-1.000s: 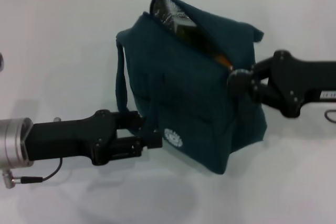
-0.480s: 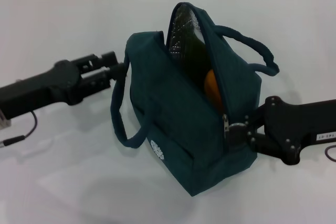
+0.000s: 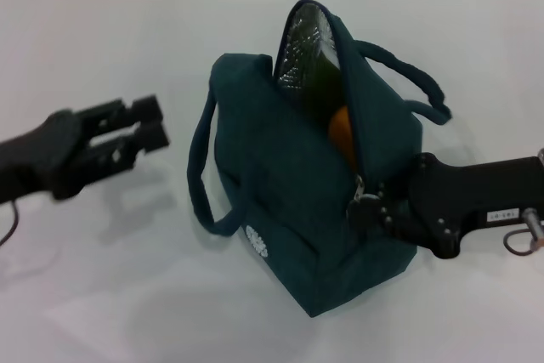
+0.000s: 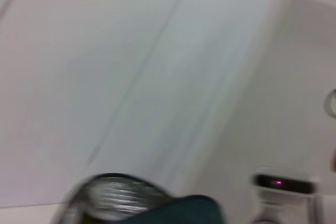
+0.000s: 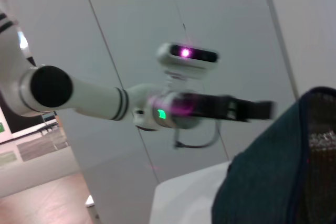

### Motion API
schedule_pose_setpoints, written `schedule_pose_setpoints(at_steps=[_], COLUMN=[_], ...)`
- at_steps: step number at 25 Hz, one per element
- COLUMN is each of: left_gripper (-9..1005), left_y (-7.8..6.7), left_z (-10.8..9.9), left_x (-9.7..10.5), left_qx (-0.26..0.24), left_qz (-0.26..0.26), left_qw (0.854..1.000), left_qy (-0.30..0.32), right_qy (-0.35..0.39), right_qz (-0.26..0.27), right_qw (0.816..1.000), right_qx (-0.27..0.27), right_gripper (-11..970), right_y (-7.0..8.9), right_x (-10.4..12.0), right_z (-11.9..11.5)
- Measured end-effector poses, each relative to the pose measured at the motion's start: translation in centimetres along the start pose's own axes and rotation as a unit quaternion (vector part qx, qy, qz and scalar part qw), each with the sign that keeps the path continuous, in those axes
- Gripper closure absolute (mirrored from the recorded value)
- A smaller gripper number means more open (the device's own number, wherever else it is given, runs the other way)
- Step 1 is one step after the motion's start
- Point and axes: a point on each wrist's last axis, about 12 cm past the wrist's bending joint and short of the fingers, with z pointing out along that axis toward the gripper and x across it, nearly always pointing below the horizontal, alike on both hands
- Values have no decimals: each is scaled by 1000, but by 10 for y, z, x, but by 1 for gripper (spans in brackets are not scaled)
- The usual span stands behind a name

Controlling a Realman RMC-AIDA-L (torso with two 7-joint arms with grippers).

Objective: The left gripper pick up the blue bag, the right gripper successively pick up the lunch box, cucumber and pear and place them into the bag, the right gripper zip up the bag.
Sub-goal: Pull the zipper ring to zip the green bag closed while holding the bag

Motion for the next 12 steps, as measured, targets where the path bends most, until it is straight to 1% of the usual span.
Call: schedule_pose_setpoints(at_steps=[2,5,7,12], left_gripper=[463,463,463,464], left_y=[-7,-16,-21,-25], left_z=[-2,0,1,17], left_x=[4,21,30,45], left_qx=[20,43,54,89], left_qz=[-16,-53,-66,-84], left_qw=[1000,996,994,988], left_qy=[14,56,70,96], right_qy=[1,-5,-10,-25], right_qz=[2,-7,-14,-32], right_qw=[1000,1000,1000,999], right_qx=[8,19,21,27], right_gripper=[956,956,956,956], right_y=[-3,-7,-10,-15], right_x=[0,-4,-9,-18], right_z=[1,2,4,8])
